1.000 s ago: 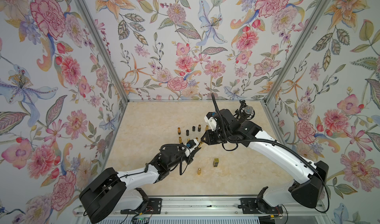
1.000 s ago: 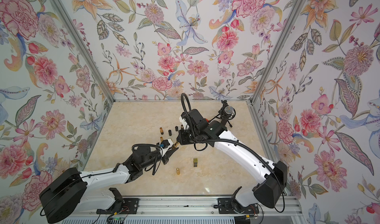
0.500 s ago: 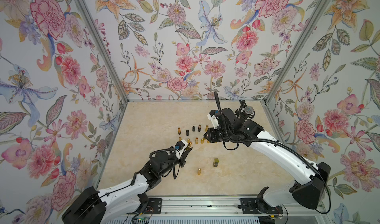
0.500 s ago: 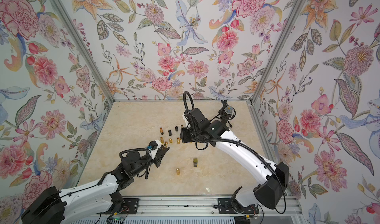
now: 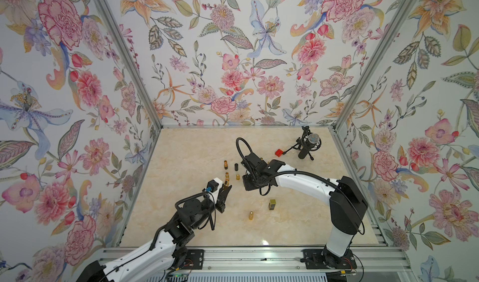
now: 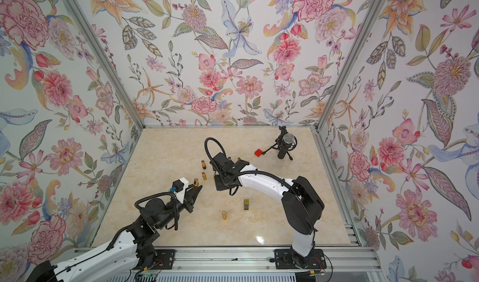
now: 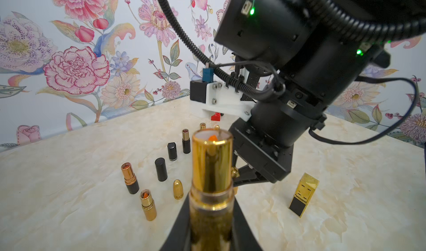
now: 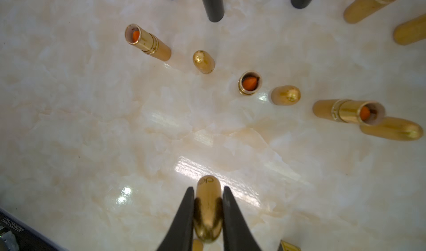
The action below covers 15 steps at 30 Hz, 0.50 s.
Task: Open the lipstick cap
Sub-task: Place the cover at the center of the board.
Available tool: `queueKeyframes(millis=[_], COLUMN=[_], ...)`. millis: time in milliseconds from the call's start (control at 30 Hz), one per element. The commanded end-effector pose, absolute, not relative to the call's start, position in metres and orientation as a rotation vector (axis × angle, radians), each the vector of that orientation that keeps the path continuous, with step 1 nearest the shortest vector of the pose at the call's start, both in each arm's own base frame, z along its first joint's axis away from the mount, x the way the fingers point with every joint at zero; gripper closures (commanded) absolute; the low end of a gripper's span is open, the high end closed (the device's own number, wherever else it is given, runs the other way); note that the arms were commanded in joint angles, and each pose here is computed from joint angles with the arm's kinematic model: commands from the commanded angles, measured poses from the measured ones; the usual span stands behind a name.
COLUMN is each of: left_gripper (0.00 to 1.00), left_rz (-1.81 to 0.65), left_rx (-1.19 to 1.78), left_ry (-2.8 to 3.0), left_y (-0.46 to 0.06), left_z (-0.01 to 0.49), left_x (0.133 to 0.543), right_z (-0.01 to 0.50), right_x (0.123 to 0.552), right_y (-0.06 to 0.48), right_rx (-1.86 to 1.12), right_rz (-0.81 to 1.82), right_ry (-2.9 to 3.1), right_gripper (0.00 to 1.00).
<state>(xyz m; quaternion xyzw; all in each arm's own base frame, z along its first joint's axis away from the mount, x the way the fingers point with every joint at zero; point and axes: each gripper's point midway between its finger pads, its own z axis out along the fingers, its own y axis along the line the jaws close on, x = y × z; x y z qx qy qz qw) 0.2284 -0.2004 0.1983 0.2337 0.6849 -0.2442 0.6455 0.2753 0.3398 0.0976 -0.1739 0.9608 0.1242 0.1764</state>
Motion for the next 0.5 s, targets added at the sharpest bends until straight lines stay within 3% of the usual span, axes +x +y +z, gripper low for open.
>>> queueKeyframes(millis=[0,467], left_gripper=[0.92,0.92], left_rz=[-0.534,-0.517], left_rx=[0.475,0.453], left_ry=[1.595,1.596], left_y=[-0.188,-0.178], left_z=[0.187,0.188], left_x=[0.231,0.229], right_z=[0.094,0.051], right_x=[0.284,0.295], right_y=[0.354,0.377], right_rx=[-0.479,-0.524], right_rz=[0.316,0.209], right_ry=[2.685,2.707], right_gripper=[0.80,0.79])
